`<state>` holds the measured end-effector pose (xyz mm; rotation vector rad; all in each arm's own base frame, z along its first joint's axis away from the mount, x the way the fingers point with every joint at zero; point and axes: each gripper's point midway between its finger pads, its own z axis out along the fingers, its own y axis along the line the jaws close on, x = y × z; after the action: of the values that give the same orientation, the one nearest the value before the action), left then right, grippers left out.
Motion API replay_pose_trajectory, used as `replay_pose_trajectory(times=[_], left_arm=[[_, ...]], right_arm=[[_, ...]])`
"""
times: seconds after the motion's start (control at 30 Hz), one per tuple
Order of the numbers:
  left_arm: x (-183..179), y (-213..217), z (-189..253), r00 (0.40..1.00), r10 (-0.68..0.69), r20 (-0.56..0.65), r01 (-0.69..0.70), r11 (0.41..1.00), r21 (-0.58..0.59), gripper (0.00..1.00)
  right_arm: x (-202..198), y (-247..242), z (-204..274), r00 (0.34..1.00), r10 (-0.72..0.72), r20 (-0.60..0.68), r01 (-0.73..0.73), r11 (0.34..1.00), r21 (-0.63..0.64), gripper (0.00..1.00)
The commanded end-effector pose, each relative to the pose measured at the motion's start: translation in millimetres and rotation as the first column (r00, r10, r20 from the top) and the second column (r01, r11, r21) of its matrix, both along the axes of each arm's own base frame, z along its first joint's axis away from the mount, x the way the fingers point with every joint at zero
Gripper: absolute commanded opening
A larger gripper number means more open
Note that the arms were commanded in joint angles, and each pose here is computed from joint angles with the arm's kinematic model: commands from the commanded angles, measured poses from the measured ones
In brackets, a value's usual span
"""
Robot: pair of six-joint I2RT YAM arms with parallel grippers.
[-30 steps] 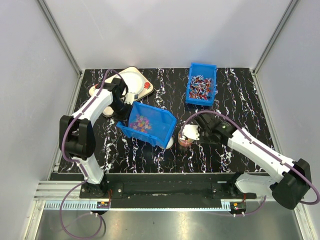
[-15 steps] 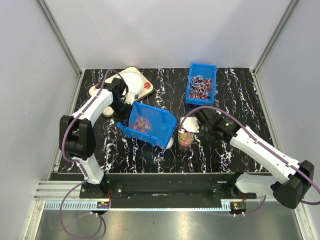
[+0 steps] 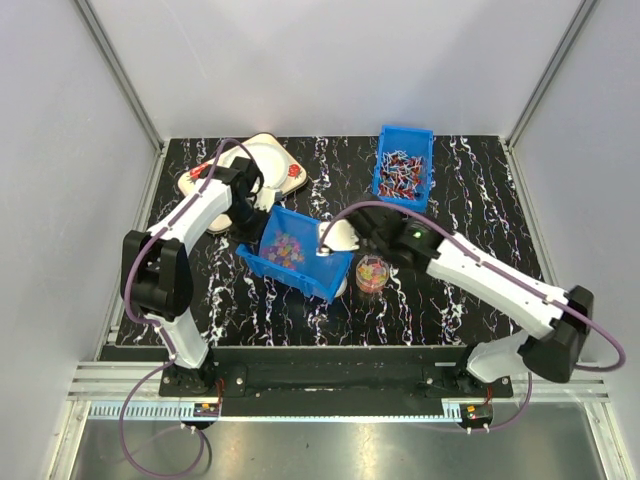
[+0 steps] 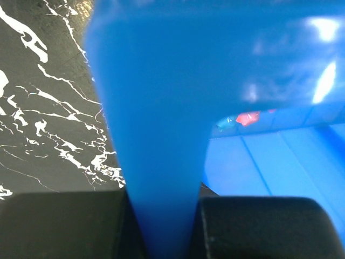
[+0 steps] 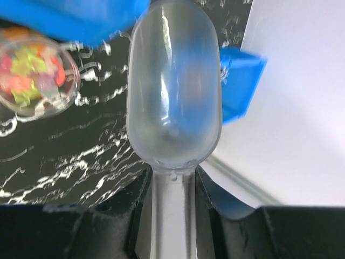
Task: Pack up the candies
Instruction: Scoop the fake candies from the storage box.
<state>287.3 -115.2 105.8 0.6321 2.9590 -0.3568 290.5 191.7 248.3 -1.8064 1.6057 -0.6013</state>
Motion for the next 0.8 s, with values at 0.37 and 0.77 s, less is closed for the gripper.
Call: replay_pose_trajectory(times=[0.37,0.77], left_arm=[[7,-3,11,0.998,0.006,0.06,-0.005,1.0,-0.02,0.0],[6,-4,15,0.997,0.007,0.073,-0.005,1.0,-0.031,0.0]], right_arm=[[-3,71,7,0.985,0.16,0.058,-0.159,0.987,-0.027,0.0],[16,30,67,0.975,0.008,0.221,-0.035,0.992,0.12,0.0]])
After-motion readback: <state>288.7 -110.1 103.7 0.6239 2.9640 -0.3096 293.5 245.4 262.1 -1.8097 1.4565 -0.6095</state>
